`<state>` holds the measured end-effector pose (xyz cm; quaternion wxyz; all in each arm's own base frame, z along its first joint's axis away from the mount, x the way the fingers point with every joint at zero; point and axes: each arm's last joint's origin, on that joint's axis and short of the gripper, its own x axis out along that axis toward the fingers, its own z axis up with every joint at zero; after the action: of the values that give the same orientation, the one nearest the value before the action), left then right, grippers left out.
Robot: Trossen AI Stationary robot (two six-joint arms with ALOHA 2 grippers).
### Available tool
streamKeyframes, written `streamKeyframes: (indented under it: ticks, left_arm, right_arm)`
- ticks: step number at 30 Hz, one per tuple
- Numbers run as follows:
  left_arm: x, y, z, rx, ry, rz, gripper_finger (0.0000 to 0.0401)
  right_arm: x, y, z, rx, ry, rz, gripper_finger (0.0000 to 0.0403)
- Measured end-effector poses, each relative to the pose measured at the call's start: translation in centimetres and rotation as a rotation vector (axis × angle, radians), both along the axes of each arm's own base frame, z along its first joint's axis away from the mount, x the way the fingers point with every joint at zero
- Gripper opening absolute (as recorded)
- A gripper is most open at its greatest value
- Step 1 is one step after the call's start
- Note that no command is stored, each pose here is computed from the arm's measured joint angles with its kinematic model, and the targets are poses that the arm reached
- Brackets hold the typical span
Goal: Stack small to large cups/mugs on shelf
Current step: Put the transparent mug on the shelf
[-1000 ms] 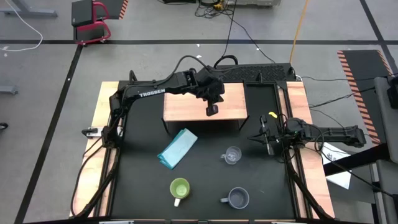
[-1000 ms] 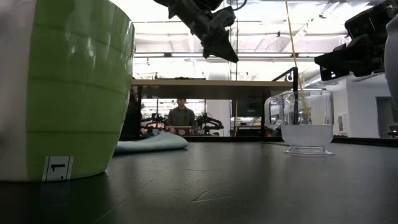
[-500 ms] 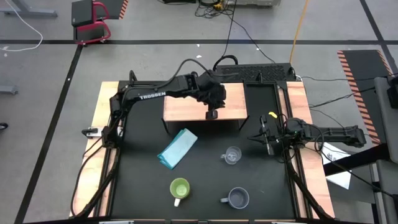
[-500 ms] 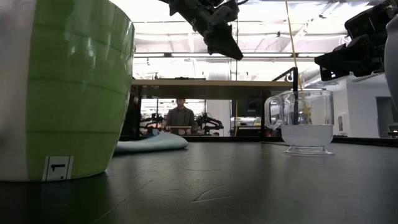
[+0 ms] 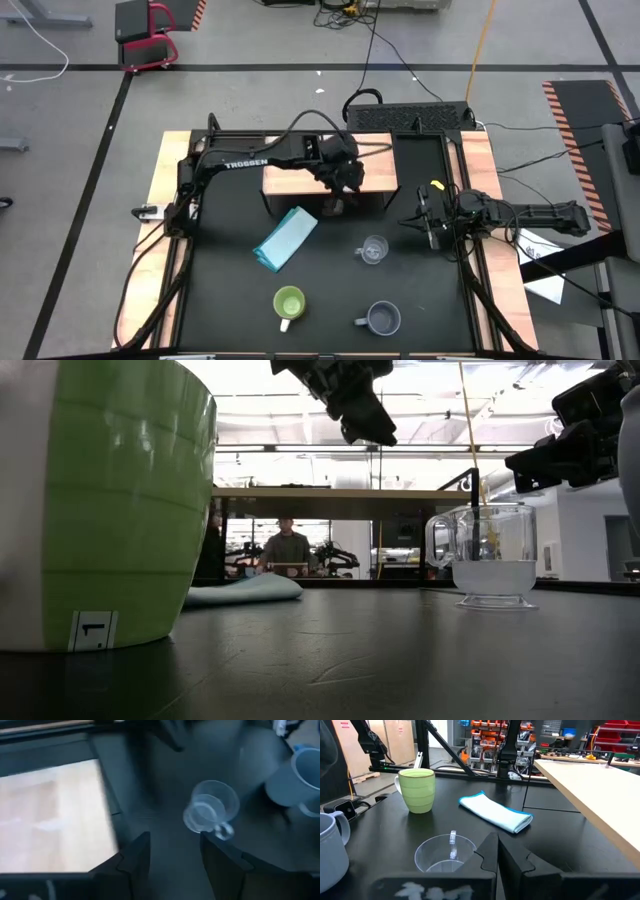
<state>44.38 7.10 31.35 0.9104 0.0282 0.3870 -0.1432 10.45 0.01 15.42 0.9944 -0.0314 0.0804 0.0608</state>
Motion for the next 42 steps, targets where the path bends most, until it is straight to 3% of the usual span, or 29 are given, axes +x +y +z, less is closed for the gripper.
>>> streamKeyframes:
  ticks: [10,20,35,42]
  left_arm:
    - [0.5,-4.0,-0.3,0.003,0.003,-0.088,0.0166]
    - [1.2,-6.9,-4.6,0.043,0.009,-0.021,0.0168]
    - [1.5,-10.0,-4.3,0.013,-0.063,-0.159,0.0168]
    - [2.7,-10.6,-5.5,-0.011,-0.097,-0.143,0.0168]
  right_arm:
    - [0.0,0.0,0.0,-0.001,0.000,0.000,0.0000]
    - [0.0,0.0,0.0,-0.003,-0.001,0.000,0.0000]
    - [0.0,0.0,0.1,0.000,-0.006,0.000,0.0000]
    - [0.0,0.0,0.1,0.002,-0.008,0.000,0.0000]
